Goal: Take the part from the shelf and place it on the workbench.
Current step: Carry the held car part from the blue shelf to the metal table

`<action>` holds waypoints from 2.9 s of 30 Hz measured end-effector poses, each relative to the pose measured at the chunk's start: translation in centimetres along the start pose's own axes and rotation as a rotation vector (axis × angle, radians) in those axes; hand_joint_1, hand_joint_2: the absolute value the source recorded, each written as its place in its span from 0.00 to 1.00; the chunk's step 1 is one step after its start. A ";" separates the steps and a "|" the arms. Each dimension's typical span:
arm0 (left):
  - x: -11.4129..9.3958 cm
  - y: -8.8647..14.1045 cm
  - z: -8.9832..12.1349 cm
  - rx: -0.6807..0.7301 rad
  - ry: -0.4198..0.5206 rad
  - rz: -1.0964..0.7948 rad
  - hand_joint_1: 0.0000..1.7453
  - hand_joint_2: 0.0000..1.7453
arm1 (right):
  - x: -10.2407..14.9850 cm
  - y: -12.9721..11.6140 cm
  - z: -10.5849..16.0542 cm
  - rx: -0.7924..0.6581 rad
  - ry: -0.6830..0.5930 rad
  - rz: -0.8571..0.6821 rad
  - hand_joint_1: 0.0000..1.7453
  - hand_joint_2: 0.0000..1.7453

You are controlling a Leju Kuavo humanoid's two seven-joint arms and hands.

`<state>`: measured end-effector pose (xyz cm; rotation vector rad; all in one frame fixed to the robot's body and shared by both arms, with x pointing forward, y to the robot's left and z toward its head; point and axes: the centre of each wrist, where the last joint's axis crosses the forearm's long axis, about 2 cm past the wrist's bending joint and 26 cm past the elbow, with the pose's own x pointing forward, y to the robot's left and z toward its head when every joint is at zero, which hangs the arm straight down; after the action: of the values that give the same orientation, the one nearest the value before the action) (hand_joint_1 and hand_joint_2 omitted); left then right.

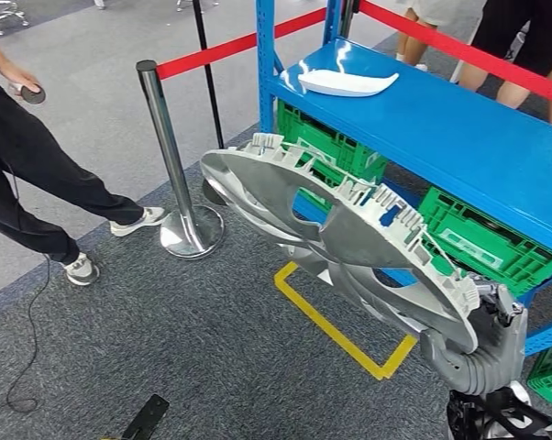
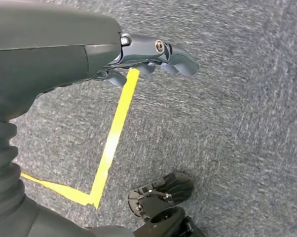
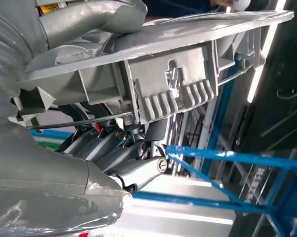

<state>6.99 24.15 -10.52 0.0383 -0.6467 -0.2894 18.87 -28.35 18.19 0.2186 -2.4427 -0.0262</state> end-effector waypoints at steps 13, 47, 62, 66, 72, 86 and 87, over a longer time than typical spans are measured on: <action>-0.1 0.0 0.1 -0.001 -0.001 -0.006 0.00 1.00 | 0.0 0.0 0.0 0.003 0.000 0.000 1.00 1.00; 0.7 -1.4 0.0 0.041 -0.022 -0.021 0.00 1.00 | 1.6 0.0 1.0 -0.024 0.023 0.040 1.00 1.00; 1.8 -0.7 -0.7 0.040 -0.039 -0.020 0.00 1.00 | 0.9 -0.3 -0.3 -0.013 -0.004 0.032 1.00 1.00; 1.9 -0.8 -0.7 0.027 -0.046 -0.024 0.00 1.00 | 0.9 -0.3 -0.3 -0.012 -0.001 0.028 1.00 1.00; 2.3 -1.0 -0.8 0.021 -0.054 -0.030 0.00 1.00 | 1.0 -0.4 -0.3 -0.003 0.002 0.040 1.00 1.00; 2.0 -0.6 -0.8 0.028 -0.045 -0.036 0.00 1.00 | 1.0 -0.6 0.1 0.004 0.022 0.049 1.00 1.00; 1.9 -0.7 -0.7 0.026 -0.042 -0.035 0.00 1.00 | 1.0 -0.6 0.2 0.003 0.024 0.050 1.00 1.00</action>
<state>8.69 22.86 -10.04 0.0686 -0.6918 -0.3165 18.10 -29.14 18.65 0.1578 -2.4236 0.0027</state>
